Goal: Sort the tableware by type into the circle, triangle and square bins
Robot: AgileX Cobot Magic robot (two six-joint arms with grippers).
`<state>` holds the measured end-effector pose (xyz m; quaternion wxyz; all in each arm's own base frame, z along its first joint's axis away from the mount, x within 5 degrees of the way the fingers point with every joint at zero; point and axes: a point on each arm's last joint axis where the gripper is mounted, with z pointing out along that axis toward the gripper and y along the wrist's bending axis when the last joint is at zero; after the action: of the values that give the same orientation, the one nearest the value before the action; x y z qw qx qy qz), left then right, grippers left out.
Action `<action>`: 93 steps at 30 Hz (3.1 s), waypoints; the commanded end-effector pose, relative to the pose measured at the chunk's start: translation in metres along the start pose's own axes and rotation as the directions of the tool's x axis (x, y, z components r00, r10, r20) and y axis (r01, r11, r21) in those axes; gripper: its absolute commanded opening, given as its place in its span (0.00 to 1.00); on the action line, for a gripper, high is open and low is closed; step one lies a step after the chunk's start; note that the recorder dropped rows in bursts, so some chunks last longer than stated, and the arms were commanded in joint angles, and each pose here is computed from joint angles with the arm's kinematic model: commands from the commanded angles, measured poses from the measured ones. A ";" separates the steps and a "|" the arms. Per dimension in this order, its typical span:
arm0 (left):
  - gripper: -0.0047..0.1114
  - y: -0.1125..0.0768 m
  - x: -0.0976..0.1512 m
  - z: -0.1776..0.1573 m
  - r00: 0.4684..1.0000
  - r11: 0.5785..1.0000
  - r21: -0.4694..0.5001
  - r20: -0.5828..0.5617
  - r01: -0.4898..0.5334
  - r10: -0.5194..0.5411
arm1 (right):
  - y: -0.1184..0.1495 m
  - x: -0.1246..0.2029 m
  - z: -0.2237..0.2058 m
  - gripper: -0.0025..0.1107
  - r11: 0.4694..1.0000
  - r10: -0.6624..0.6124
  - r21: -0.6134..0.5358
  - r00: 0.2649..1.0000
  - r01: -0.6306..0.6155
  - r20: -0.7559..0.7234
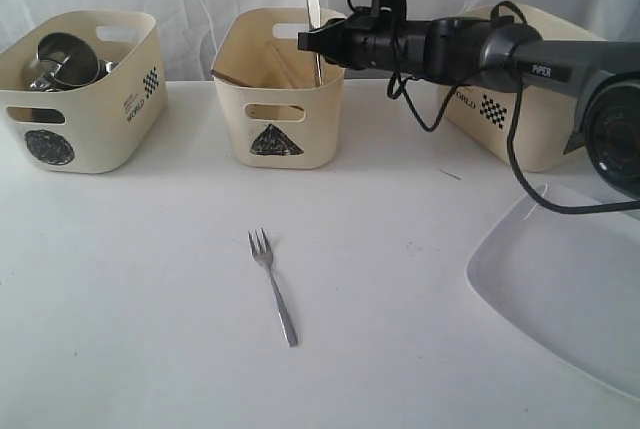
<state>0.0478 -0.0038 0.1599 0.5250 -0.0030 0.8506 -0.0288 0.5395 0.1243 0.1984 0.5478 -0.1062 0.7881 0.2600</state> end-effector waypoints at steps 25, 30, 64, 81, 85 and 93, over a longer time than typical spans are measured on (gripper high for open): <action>0.05 -0.001 0.005 0.001 0.999 1.000 0.009 -0.032 0.007 -0.007 | 0.200 0.100 -0.112 0.05 0.957 -0.109 0.057 0.533 0.285 -0.839; 0.05 -0.001 0.005 0.001 0.999 1.000 0.009 -0.032 0.007 -0.007 | 0.204 0.116 -0.102 0.39 0.965 -0.101 0.048 0.535 0.257 -0.839; 0.05 -0.001 0.005 0.001 0.999 1.000 0.009 -0.032 0.007 -0.007 | 0.190 0.056 -0.086 0.02 0.852 -0.313 0.040 0.569 0.522 -0.760; 0.05 -0.001 0.005 0.001 0.999 1.000 0.009 -0.032 0.007 -0.007 | 0.114 -0.059 -0.062 0.02 0.994 0.075 0.068 0.977 -0.090 0.198; 0.05 -0.001 0.005 0.001 0.999 1.000 0.009 -0.032 0.007 -0.007 | 0.105 -0.040 -0.037 0.02 0.994 0.096 -0.075 0.941 -0.075 0.325; 0.05 -0.001 0.005 0.001 0.999 1.000 0.009 -0.032 0.007 -0.007 | 0.063 0.016 0.003 0.06 0.991 0.118 0.031 0.959 -0.131 0.257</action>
<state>0.0478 -0.0038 0.1599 0.5250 -0.0030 0.8506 -0.0288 0.5001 0.1884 0.2059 0.6170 -0.0219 0.7297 0.2939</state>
